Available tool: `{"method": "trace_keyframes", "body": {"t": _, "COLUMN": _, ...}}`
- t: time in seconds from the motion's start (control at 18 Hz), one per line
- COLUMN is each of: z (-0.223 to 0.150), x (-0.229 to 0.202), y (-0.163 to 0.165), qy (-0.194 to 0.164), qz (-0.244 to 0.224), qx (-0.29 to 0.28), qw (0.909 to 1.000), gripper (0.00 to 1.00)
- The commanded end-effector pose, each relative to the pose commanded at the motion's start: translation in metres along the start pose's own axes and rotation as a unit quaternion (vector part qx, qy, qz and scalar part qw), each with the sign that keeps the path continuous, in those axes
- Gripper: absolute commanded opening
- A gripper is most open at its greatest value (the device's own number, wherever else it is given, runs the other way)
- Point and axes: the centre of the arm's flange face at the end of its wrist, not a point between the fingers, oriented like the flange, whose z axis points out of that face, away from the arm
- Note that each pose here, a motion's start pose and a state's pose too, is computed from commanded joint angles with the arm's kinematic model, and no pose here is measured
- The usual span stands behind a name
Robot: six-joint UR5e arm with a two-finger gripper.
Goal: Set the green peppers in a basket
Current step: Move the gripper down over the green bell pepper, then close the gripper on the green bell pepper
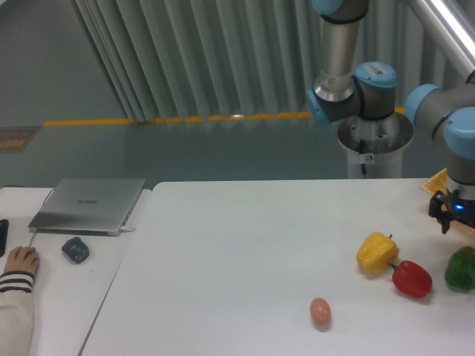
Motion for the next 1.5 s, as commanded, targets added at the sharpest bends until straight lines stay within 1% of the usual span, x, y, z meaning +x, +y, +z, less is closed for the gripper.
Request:
{"method": "trace_keyframes", "body": {"t": 0.06, "z": 0.002, "x": 0.000, "y": -0.001, "qy": 0.003, "qz": -0.018, "qx": 0.001, "qw": 0.9998, "gripper": 1.00}}
{"method": "trace_keyframes", "body": {"t": 0.17, "z": 0.006, "x": 0.000, "y": -0.002, "qy": 0.005, "qz": -0.038, "qx": 0.000, "qw": 0.9993, "gripper": 1.00}}
{"method": "trace_keyframes", "body": {"t": 0.33, "z": 0.014, "x": -0.001, "y": -0.004, "qy": 0.010, "qz": -0.049, "qx": -0.005, "qw": 0.9987, "gripper": 1.00}}
{"method": "trace_keyframes", "body": {"t": 0.78, "z": 0.028, "x": -0.001, "y": -0.009, "qy": 0.018, "qz": -0.047, "qx": -0.013, "qw": 0.9986, "gripper": 1.00}}
{"method": "trace_keyframes", "body": {"t": 1.17, "z": 0.050, "x": 0.005, "y": -0.025, "qy": 0.018, "qz": -0.030, "qx": -0.013, "qw": 0.9993, "gripper": 1.00}}
{"method": "trace_keyframes", "body": {"t": 1.22, "z": 0.048, "x": 0.004, "y": -0.025, "qy": 0.017, "qz": -0.031, "qx": -0.012, "qw": 0.9993, "gripper": 0.93}}
{"method": "trace_keyframes", "body": {"t": 1.33, "z": 0.046, "x": 0.006, "y": -0.029, "qy": 0.014, "qz": -0.028, "qx": -0.009, "qw": 0.9995, "gripper": 0.63}}
{"method": "trace_keyframes", "body": {"t": 1.5, "z": 0.044, "x": 0.005, "y": -0.029, "qy": 0.013, "qz": -0.027, "qx": -0.008, "qw": 0.9995, "gripper": 0.33}}
